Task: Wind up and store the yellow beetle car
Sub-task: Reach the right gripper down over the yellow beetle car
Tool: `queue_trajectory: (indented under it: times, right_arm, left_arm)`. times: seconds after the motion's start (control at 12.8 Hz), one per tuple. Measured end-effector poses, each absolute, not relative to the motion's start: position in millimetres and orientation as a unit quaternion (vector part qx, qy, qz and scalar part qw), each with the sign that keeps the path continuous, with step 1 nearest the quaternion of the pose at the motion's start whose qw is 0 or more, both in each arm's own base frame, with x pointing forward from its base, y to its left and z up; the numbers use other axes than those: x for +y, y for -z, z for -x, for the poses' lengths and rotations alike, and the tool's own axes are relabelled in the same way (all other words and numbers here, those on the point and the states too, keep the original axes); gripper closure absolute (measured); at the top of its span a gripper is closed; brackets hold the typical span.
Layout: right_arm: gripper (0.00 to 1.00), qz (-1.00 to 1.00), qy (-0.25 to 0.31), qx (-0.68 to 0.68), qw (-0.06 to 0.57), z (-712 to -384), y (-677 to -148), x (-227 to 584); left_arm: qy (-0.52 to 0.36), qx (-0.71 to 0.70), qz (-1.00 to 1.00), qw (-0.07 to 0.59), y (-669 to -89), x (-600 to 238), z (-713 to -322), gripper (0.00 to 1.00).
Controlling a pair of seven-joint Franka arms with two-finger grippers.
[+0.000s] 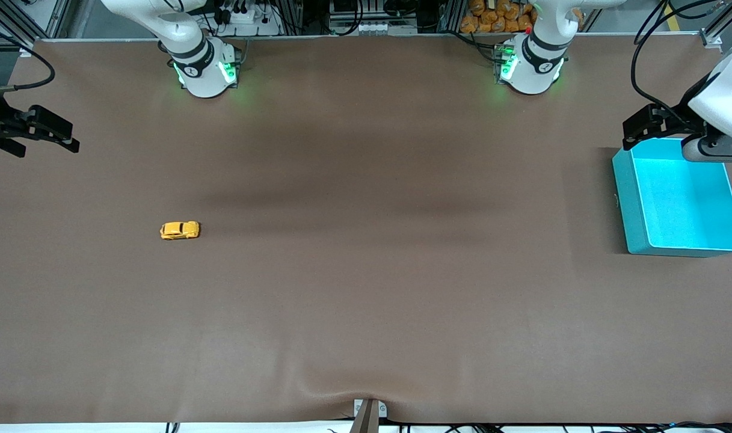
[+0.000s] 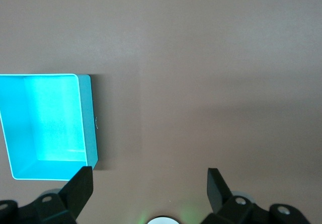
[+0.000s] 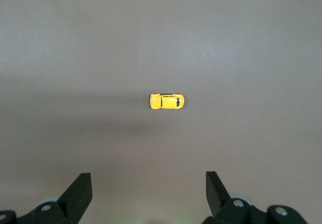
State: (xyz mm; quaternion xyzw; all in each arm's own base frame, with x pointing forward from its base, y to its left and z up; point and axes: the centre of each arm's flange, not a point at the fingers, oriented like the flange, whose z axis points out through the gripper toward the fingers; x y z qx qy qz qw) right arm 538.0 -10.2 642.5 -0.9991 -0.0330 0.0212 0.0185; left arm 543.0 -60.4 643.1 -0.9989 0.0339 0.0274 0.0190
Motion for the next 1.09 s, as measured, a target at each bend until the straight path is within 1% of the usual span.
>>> queue_trajectory:
  times: [0.47, 0.62, 0.78, 1.09]
  right_arm:
    - [0.00, 0.999, -0.021, -0.035, 0.019, -538.4, -640.7, -8.4]
    - [0.00, 0.999, -0.017, -0.043, 0.018, -542.8, -627.7, -4.3]
    - [0.00, 0.997, -0.011, -0.080, 0.018, -550.9, -593.5, -3.3]
    - [0.00, 0.977, -0.014, -0.211, 0.016, -557.1, -497.1, -3.1]
  left_arm:
    - [-0.027, 0.034, 0.999, 0.019, -643.1, -60.4, -543.0, 0.00]
    - [-0.030, 0.034, 0.999, 0.019, -642.7, -60.0, -542.6, 0.00]
    - [-0.039, 0.032, 0.999, 0.020, -641.2, -57.9, -540.6, 0.00]
    - [-0.050, 0.030, 0.998, 0.021, -639.8, -55.6, -538.2, 0.00]
